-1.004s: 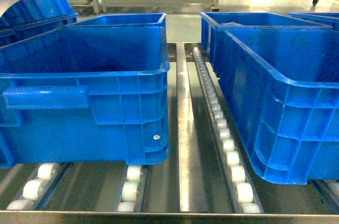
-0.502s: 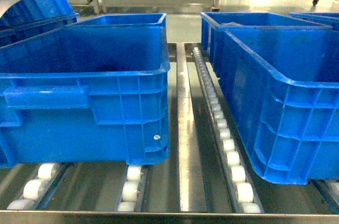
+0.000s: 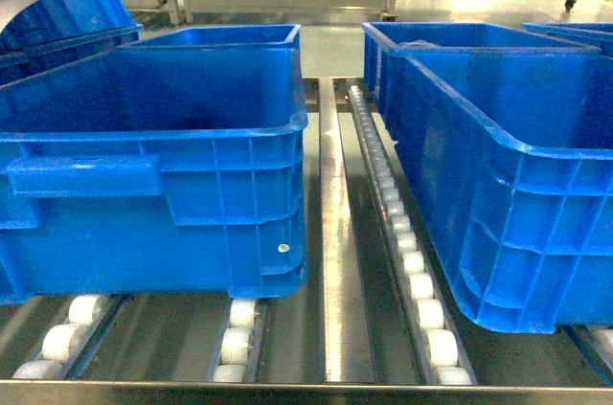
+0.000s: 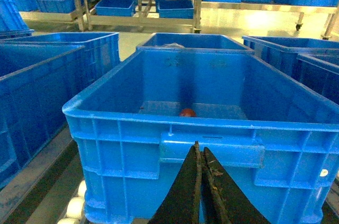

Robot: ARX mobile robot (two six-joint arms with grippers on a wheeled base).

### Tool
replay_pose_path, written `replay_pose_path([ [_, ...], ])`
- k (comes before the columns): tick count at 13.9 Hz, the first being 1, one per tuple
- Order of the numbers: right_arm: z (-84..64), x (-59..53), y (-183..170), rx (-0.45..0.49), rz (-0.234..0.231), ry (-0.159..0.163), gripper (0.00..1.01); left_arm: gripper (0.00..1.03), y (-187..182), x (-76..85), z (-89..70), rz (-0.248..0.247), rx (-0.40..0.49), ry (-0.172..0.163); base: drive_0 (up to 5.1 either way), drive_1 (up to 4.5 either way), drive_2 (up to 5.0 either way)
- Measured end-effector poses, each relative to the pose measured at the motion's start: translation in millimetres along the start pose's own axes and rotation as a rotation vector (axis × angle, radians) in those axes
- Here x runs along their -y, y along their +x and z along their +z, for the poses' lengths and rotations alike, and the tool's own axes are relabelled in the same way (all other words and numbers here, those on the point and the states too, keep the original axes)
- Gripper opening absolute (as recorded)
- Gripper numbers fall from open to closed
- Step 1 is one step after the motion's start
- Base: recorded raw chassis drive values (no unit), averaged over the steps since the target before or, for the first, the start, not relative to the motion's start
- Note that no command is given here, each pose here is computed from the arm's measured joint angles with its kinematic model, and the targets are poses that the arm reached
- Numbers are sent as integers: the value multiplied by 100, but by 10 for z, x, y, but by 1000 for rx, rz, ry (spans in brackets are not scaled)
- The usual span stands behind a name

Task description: Sort blue parts and orange caps into right shelf containers

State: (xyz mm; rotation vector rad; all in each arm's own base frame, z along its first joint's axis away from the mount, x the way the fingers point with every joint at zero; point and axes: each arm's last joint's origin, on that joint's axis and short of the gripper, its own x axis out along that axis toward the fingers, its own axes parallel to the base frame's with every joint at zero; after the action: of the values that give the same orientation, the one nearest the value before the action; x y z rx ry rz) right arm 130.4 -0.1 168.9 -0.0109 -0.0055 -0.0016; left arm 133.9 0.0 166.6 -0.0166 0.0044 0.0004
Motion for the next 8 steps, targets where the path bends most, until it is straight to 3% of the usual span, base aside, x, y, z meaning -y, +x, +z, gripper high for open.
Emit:
replay_pose_path([
  [8, 25, 0, -155, 11, 0, 0, 2, 2, -169, 1, 38, 0, 18, 0, 0, 0, 0],
])
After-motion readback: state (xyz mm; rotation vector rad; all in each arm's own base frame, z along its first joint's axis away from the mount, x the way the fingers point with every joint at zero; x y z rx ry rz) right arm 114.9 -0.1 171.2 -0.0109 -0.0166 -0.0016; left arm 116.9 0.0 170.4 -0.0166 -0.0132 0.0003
